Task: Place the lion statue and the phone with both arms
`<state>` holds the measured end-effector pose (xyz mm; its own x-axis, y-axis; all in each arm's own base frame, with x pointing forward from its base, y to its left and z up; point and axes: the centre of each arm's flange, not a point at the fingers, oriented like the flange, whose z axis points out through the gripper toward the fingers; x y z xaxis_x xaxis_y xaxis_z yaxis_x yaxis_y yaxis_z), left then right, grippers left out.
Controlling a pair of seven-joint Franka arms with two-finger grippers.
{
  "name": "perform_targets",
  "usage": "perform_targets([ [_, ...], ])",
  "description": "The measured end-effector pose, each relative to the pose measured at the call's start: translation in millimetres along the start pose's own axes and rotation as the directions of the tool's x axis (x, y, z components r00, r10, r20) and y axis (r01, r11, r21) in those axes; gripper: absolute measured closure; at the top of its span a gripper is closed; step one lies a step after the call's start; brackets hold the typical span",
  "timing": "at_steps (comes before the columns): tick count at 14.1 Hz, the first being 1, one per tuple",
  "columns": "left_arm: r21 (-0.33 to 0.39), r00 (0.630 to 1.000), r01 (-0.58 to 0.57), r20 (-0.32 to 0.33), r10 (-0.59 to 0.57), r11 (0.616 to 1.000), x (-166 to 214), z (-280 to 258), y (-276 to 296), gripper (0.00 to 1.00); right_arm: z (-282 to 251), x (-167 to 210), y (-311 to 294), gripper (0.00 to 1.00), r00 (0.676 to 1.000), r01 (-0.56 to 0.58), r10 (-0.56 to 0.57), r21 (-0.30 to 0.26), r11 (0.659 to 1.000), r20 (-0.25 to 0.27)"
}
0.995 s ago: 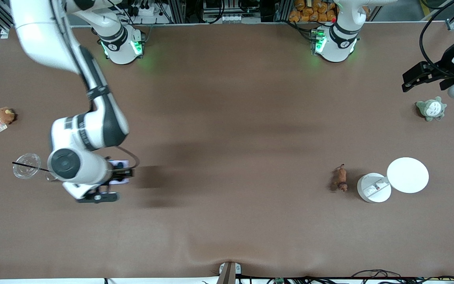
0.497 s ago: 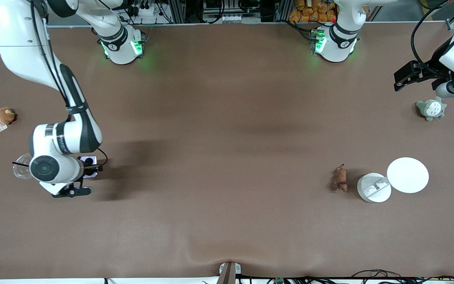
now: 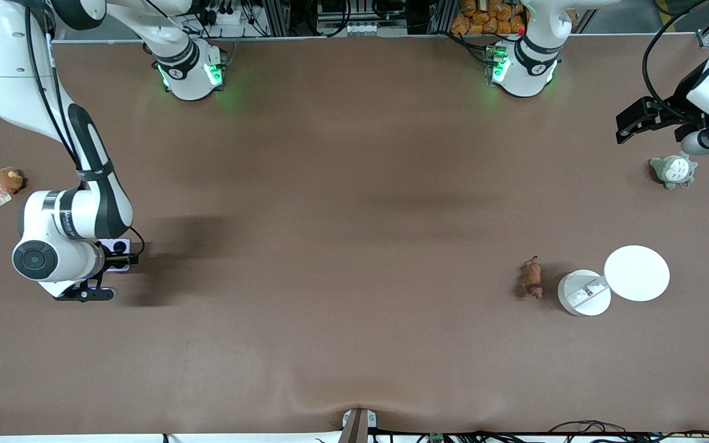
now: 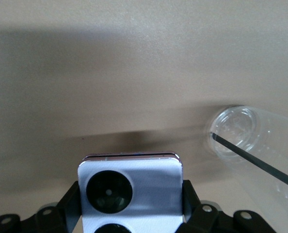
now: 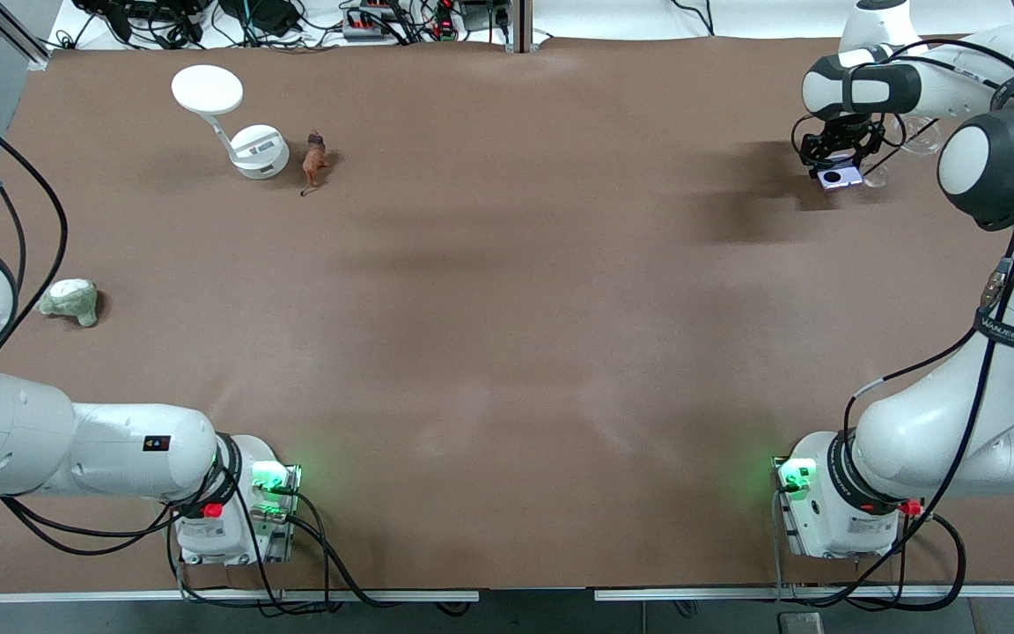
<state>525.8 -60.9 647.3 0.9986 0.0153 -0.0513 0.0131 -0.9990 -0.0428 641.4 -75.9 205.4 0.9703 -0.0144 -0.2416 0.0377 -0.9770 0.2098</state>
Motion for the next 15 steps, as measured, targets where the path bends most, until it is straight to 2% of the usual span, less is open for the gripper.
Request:
perform_targets([
  [3, 0.000, 1.000, 0.003, 0.000, -0.003, 1.000, 0.2, 0.1, -1.6, 0.00, 0.2, 0.0, -3.2, 0.10, 1.000, 0.009, -0.009, -0.004, 1.000, -0.003],
  [5, 0.000, 1.000, 0.003, 0.000, -0.003, 1.000, 0.2, 0.1, -1.7, 0.00, -0.1, 0.1, -2.2, 0.01, 1.000, 0.020, -0.021, -0.023, 1.000, -0.004],
  [9, -0.001, 1.000, 0.006, -0.002, -0.006, 1.000, 0.0, -0.8, -3.1, 0.00, -5.3, 1.0, -2.6, 0.00, 1.000, 0.026, -0.027, -0.032, 0.999, -0.013],
  [12, -0.001, 1.000, 0.013, -0.006, -0.013, 1.000, -0.9, -3.1, -7.1, 0.00, -27.8, 3.7, -10.7, 0.00, 0.998, 0.037, -0.038, -0.032, 0.999, -0.049],
  [15, -0.002, 1.000, 0.021, -0.010, -0.021, 1.000, -1.1, -4.5, -11.9, 0.00, -92.8, -2.5, -14.1, 0.00, 0.992, 0.029, -0.031, -0.018, 0.999, -0.125],
])
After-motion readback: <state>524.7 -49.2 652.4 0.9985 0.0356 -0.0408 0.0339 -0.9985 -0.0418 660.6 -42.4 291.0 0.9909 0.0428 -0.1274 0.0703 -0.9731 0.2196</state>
